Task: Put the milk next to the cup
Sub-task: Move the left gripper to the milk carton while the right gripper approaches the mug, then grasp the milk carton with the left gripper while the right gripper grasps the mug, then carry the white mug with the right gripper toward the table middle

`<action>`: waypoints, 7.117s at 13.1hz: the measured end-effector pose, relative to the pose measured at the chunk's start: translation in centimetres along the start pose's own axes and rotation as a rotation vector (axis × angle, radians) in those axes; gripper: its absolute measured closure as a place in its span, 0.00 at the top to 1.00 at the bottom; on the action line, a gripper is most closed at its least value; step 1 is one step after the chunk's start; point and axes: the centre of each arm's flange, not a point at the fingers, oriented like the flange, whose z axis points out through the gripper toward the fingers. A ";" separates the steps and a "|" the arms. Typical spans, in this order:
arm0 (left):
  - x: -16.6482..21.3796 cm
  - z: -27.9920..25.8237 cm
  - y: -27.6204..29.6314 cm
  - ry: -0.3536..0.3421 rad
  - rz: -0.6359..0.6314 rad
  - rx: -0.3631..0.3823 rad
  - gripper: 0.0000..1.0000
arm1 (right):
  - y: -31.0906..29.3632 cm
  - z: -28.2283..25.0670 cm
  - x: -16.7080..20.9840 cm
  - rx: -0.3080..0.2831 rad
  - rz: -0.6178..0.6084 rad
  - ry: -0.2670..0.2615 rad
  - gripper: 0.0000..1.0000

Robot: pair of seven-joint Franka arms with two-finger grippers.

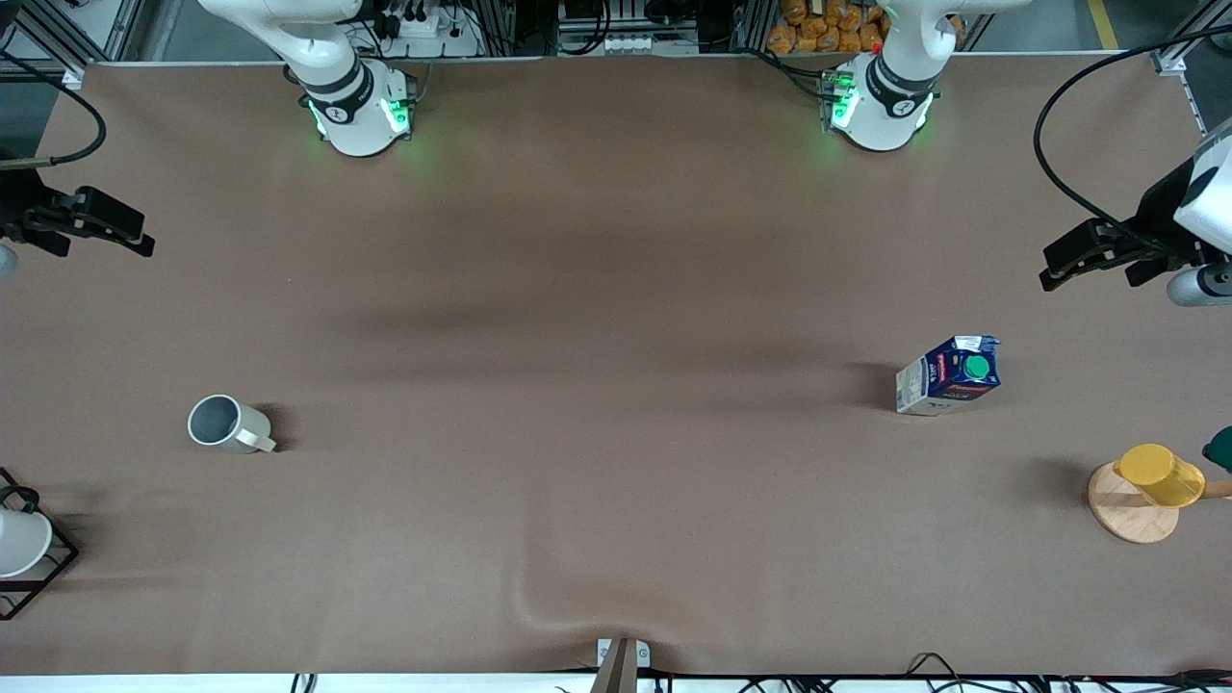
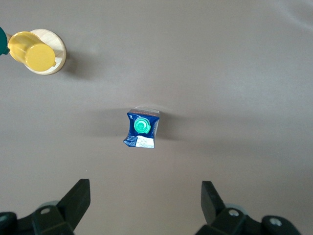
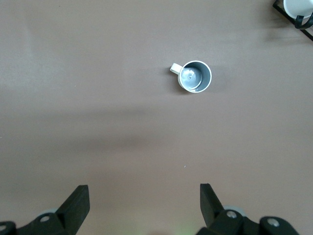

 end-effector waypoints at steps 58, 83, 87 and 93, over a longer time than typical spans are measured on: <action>4.1 15.2 4.1 -0.028 0.065 0.077 1.00 | 2.9 36.6 15.9 -0.036 -0.457 -0.135 0.05; 2.8 27.1 -1.0 -0.144 0.149 0.116 1.00 | -48.7 36.2 5.7 0.213 0.101 0.002 0.05; 2.7 27.2 -1.1 -0.150 0.191 0.113 0.96 | -48.8 37.2 5.8 0.208 0.039 0.011 0.05; 2.5 27.5 -1.6 -0.158 0.192 0.113 0.79 | -49.5 37.0 5.3 0.212 0.020 0.013 0.65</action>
